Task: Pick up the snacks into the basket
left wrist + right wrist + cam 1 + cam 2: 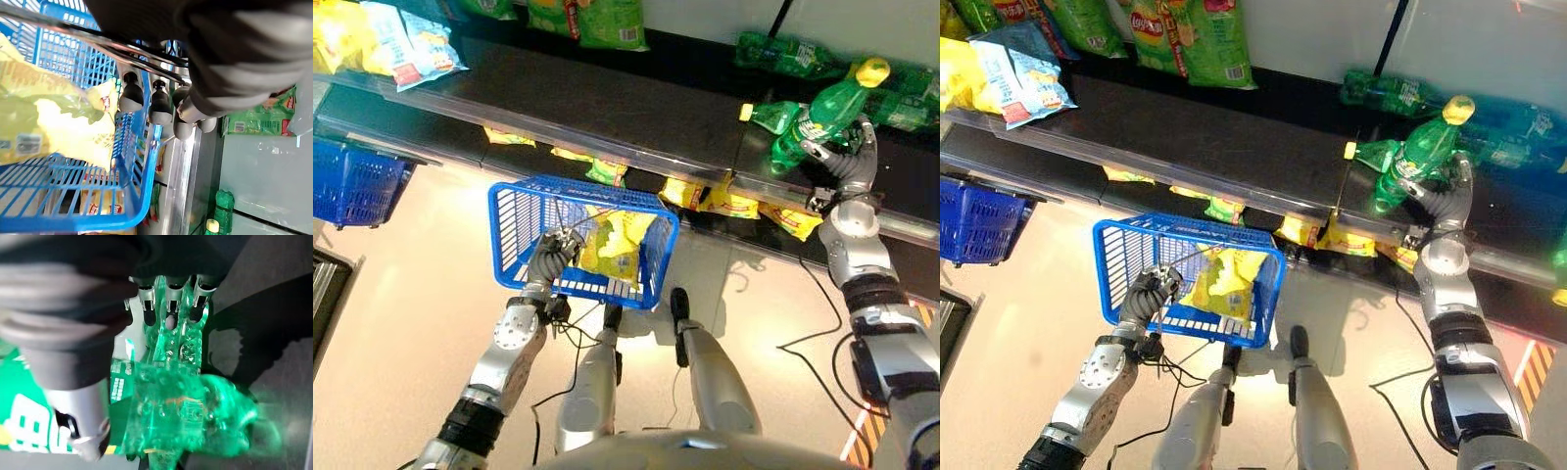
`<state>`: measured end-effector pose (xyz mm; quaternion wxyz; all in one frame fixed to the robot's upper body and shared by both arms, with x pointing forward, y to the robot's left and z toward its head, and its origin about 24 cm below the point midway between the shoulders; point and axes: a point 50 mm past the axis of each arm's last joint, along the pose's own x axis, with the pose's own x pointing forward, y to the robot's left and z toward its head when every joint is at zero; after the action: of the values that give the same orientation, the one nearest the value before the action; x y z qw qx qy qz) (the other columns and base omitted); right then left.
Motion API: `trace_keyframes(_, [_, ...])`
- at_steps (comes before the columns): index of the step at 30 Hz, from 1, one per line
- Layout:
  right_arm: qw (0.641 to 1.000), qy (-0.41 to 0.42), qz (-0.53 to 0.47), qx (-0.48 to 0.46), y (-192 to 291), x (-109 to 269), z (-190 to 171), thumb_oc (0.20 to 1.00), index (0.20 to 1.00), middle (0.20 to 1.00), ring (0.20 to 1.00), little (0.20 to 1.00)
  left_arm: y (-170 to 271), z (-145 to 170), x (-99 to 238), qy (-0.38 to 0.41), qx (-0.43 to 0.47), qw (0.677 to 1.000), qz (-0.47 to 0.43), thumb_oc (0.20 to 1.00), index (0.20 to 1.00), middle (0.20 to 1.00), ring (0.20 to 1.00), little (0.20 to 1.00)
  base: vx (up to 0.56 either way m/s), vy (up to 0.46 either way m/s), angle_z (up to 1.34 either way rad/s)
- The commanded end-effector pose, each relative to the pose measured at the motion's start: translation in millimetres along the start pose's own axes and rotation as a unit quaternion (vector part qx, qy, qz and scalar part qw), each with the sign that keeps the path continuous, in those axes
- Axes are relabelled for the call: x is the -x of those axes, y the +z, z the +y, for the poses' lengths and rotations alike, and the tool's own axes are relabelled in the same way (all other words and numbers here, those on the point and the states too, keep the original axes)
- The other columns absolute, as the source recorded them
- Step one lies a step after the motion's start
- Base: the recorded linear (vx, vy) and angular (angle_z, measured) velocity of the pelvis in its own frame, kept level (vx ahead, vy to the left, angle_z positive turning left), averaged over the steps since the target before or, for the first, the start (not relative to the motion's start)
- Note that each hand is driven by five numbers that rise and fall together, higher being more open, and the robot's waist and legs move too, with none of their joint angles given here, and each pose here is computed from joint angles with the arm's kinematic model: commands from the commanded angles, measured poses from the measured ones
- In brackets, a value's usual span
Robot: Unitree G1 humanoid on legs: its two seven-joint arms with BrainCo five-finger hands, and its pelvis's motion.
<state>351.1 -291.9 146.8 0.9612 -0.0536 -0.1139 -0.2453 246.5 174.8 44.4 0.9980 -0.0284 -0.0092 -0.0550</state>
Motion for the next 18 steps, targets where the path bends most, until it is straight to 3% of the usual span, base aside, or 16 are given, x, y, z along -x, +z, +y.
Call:
trace_keyframes(1, [0.999,-0.01,-0.053,0.003,31,-15,-4,1.0,1.0,1.0,1.0,1.0,70,-15,7,-0.047,0.02,0.981,-0.187,0.2,0.2,0.2,0.2,0.2,0.0,0.0,0.0])
trace_keyframes(7, [0.995,-0.006,-0.076,0.061,55,-31,-9,1.0,1.0,1.0,1.0,1.0,71,-15,8,-0.049,0.022,0.98,-0.189,0.2,0.2,0.2,0.2,0.2,0.0,0.0,0.0])
trace_keyframes(18, [0.995,0.025,-0.085,0.042,58,-28,2,1.0,1.0,1.0,1.0,1.0,71,-18,7,-0.059,0.02,0.98,-0.188,0.2,0.2,0.2,0.2,0.2,0.0,0.003,0.02])
